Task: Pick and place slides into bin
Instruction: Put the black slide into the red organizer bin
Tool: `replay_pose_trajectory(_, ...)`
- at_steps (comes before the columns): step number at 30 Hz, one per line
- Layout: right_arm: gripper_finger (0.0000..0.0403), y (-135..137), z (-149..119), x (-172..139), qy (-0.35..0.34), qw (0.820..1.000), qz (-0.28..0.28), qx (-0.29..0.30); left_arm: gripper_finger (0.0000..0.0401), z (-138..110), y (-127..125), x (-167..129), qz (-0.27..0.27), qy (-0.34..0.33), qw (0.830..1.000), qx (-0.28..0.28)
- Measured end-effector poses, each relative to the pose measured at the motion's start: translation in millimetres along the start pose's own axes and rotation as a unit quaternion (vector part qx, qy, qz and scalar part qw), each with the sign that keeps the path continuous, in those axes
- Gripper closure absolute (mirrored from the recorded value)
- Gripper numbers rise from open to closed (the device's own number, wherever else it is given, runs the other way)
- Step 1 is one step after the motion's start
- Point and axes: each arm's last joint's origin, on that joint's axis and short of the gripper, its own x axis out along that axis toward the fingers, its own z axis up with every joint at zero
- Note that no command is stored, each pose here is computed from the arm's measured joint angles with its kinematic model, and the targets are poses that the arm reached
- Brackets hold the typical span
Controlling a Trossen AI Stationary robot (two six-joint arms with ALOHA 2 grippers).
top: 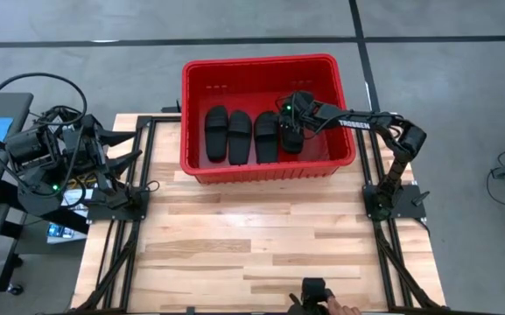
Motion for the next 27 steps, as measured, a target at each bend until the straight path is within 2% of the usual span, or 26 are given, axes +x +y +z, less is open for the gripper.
replay_pose_trajectory(10,0.0365,0.5,0.4,-0.2,-0.002,1.000,0.003,-0.004,0.0177,-0.1,0.0,0.0,-0.001,0.001,1.000,0.000)
replay_pose_trajectory(27,0.0305,0.2,0.3,0.0,-0.009,1.000,0.012,-0.003,0.0177,-0.3,-0.2,0.0,-0.002,0.003,1.000,0.000)
